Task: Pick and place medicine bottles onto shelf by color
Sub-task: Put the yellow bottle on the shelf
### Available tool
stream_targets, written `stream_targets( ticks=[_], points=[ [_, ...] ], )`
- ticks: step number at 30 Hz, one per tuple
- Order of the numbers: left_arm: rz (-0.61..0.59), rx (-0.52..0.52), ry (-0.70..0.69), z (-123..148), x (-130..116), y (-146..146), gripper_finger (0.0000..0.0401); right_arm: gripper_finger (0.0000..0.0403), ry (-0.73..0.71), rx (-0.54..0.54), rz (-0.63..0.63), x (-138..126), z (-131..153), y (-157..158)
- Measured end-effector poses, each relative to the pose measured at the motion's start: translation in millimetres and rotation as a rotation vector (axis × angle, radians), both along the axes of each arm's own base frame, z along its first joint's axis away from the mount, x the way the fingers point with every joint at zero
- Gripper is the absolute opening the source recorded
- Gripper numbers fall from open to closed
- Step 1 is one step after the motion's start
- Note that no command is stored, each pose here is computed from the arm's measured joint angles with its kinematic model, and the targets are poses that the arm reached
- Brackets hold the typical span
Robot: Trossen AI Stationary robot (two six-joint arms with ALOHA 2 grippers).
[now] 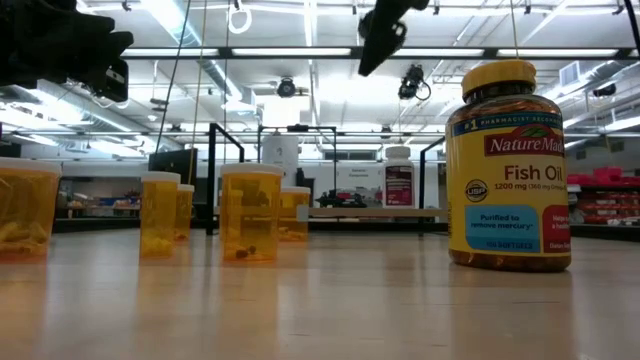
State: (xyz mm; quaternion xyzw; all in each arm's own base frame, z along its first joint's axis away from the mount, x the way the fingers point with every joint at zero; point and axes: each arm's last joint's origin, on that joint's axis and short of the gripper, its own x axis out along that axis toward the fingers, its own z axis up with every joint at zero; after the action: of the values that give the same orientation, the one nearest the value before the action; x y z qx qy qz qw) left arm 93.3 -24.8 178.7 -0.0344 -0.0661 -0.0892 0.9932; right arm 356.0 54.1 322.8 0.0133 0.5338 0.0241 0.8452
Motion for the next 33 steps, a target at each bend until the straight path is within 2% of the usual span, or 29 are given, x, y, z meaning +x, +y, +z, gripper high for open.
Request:
stream_targets(
  ticks=[6,13,33],
  points=[
    [0.0,0.0,0.0,0,0,0,0.0107,0.036,0.031,0.022,0.012,-8,-30,44],
    [0.0,0.0,0.0,0,0,0,0.0107,0.036,0.064,0.024,-0.026,-18,-61,66],
    [0.0,0.0,0.0,0,0,0,0.0107,0.036,0.171,0.088,-0.238,-35,-107,71]
  ],
)
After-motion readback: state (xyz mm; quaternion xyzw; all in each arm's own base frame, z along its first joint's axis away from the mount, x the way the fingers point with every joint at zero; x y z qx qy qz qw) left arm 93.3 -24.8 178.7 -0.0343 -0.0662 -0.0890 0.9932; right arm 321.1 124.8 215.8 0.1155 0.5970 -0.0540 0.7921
